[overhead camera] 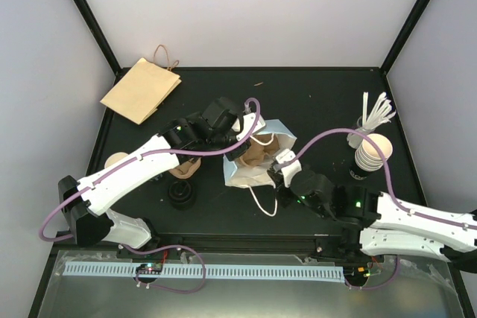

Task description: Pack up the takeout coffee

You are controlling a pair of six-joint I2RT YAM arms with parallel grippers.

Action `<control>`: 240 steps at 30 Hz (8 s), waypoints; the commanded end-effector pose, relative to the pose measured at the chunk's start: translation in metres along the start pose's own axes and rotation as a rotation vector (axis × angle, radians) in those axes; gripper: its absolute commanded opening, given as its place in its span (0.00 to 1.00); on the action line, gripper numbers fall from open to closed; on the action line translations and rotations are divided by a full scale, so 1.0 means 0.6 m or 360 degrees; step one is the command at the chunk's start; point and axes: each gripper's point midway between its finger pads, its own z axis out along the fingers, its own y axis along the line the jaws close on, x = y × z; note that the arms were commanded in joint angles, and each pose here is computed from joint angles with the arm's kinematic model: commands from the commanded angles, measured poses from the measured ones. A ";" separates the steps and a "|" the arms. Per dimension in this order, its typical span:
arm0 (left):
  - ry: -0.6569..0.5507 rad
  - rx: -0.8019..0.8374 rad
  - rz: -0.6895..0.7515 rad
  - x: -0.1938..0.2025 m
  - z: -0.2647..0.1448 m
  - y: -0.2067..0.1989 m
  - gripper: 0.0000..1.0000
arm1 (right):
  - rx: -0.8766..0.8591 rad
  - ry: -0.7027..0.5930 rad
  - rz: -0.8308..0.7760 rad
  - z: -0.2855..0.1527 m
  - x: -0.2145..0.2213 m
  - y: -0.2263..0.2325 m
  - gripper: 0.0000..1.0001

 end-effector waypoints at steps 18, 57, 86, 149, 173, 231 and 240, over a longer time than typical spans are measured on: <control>-0.0067 0.0029 0.0009 -0.028 -0.023 -0.007 0.02 | 0.0011 0.0212 -0.1458 0.117 0.072 0.034 0.01; -0.0084 0.0098 -0.0018 -0.028 -0.035 -0.022 0.02 | -0.0294 0.0565 -0.1576 0.155 0.149 0.023 0.01; -0.0126 0.0323 -0.0114 -0.032 -0.049 -0.063 0.02 | -0.0175 0.0444 -0.1618 0.233 0.112 0.021 0.01; 0.0039 0.0455 -0.0143 0.017 -0.049 -0.091 0.02 | 0.0210 0.0650 -0.1616 0.312 0.122 -0.078 0.01; 0.0080 0.0349 -0.0144 0.026 -0.044 -0.074 0.02 | -0.0478 0.0410 -0.1565 0.173 0.122 0.035 0.01; 0.0030 0.0378 -0.0321 0.028 -0.062 -0.079 0.02 | -0.0306 0.0619 -0.1380 0.199 0.138 0.001 0.16; 0.0035 0.0402 -0.0327 0.028 -0.067 -0.083 0.02 | -0.0416 0.0425 -0.1250 0.202 0.109 0.036 0.14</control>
